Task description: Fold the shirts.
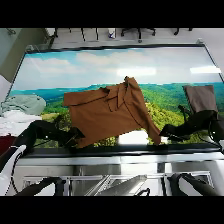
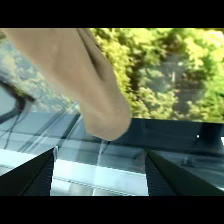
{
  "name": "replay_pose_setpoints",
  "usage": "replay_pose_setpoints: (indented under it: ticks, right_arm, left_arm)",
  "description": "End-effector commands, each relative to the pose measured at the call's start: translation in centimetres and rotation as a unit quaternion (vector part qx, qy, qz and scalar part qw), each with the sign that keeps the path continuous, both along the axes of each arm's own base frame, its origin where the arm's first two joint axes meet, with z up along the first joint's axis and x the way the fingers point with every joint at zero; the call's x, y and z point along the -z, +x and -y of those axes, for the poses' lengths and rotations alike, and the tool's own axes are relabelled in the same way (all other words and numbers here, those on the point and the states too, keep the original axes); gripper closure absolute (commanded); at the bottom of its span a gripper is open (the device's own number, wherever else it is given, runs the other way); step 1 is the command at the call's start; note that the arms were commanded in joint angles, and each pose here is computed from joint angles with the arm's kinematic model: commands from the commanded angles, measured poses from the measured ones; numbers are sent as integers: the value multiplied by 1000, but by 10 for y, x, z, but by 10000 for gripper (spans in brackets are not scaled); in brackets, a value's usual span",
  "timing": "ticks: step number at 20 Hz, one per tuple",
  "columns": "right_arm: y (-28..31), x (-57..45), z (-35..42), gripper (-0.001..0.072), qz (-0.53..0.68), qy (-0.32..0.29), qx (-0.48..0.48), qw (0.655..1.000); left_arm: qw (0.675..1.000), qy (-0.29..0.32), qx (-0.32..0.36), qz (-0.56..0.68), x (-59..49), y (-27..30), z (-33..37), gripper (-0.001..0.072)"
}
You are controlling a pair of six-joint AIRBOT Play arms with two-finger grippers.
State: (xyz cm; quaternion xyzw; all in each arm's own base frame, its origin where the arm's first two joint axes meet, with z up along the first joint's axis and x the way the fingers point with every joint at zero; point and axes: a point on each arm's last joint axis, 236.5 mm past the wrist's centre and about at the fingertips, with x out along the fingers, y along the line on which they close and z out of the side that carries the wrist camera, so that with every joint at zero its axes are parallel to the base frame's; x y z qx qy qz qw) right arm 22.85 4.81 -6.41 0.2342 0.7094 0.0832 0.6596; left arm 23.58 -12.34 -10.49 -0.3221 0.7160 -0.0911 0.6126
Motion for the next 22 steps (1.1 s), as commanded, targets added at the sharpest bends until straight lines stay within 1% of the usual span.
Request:
replay_pose_setpoints:
  ticks: [1,2,3,4,5,10,14,15,17,18,19,21,22]
  right_arm:
    - [-8,8,2,116,-13,-7,4,1000]
    - [-13,13,1,115,-20,-6,8,1000]
    - [-18,20,-1,115,-27,-5,11,1000]
    - [-23,26,-3,115,-31,-3,17,999]
    - [-24,31,-6,115,-31,3,26,999]
    - [8,31,-26,117,27,52,64,996]
    - [6,47,-30,120,-5,65,74,995]
    - [3,50,-32,175,-14,67,70,995]
    - [4,50,-45,449,-7,85,48,995]
    - [9,44,-56,582,5,106,46,993]
    - [17,34,-66,689,20,127,47,991]
    - [41,-8,-80,690,68,169,32,983]
    - [64,-51,-84,689,117,195,25,973]
  left_arm:
    - [1000,6,22,-4,18,3,14,196]
    - [999,7,38,-7,18,4,17,286]
    - [999,6,48,-3,16,8,21,401]
    - [998,6,55,6,13,15,25,568]
    - [998,6,63,21,9,22,27,695]
    - [996,3,71,49,-6,41,32,691]
    - [996,4,74,51,-6,40,32,691]
    - [996,4,76,51,-6,40,32,691]
    - [996,3,76,52,-6,41,32,691]
    - [995,2,78,54,-7,41,33,691]
    - [995,1,78,63,-11,42,33,692]
    - [990,-2,79,115,-44,58,36,692]
    - [984,-9,80,161,-81,73,37,692]
